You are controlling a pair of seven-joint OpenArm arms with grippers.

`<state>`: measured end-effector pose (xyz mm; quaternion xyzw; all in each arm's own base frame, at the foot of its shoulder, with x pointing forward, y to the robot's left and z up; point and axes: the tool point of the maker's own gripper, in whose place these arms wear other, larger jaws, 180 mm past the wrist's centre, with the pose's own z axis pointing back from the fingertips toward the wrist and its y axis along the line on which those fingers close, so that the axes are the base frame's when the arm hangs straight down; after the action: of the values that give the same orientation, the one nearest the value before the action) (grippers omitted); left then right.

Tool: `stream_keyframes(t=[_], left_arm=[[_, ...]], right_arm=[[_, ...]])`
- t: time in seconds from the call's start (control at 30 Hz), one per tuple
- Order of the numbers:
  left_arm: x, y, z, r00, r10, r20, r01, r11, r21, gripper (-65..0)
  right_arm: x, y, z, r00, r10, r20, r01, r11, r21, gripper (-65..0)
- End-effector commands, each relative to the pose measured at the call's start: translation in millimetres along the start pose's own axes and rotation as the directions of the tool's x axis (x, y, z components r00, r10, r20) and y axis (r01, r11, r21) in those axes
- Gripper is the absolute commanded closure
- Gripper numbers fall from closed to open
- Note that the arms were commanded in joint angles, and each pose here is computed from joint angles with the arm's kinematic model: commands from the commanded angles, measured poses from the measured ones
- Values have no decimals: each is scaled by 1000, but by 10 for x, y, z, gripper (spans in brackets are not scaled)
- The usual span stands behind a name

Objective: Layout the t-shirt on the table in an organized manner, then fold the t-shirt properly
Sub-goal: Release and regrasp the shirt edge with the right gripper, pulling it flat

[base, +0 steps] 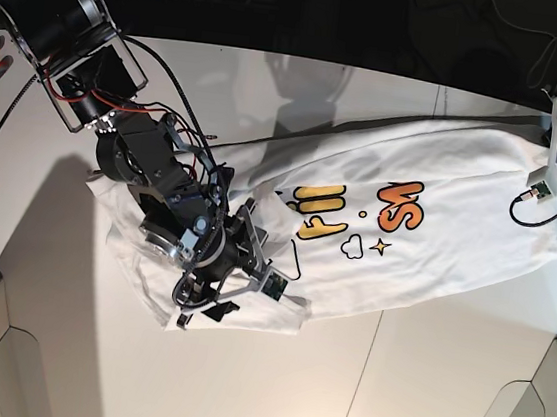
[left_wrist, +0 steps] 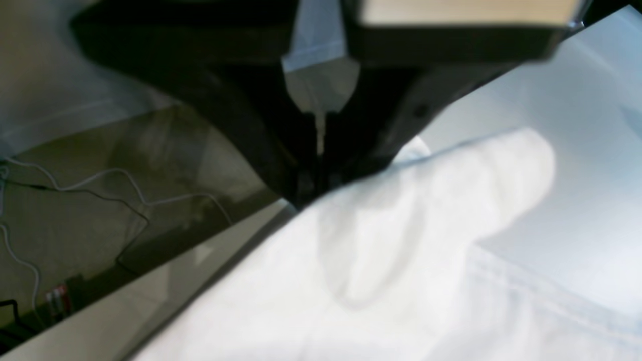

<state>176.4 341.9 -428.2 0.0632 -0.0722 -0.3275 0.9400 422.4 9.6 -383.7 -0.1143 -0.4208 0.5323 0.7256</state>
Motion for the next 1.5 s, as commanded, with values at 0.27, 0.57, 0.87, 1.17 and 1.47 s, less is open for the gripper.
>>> stream_keyframes(t=[0.27, 0.57, 0.87, 1.17, 1.47], left_arm=[[21, 137, 70, 1000, -9, 4, 9, 999, 36, 0], [-124, 363, 98, 997, -20, -80, 33, 987, 159, -140], [-150, 910, 330, 994, 55, -97, -2, 879, 477, -285], [61, 1258, 612, 999, 35, 12, -34, 734, 679, -151], [390, 462, 92, 973, 132, 191, -196, 910, 367, 0]], right_arm=[[-137, 59, -202, 998, -3, -69, 8, 997, 82, -343], [-276, -34, -198, 995, -25, -97, 28, 999, 31, -343], [-260, -384, -36, 989, -83, -123, 73, 994, -87, -340], [-684, -1332, 462, 938, -296, -177, 227, 916, -331, -274], [-1199, -1176, 659, 632, -767, -113, 762, 641, -87, 0]])
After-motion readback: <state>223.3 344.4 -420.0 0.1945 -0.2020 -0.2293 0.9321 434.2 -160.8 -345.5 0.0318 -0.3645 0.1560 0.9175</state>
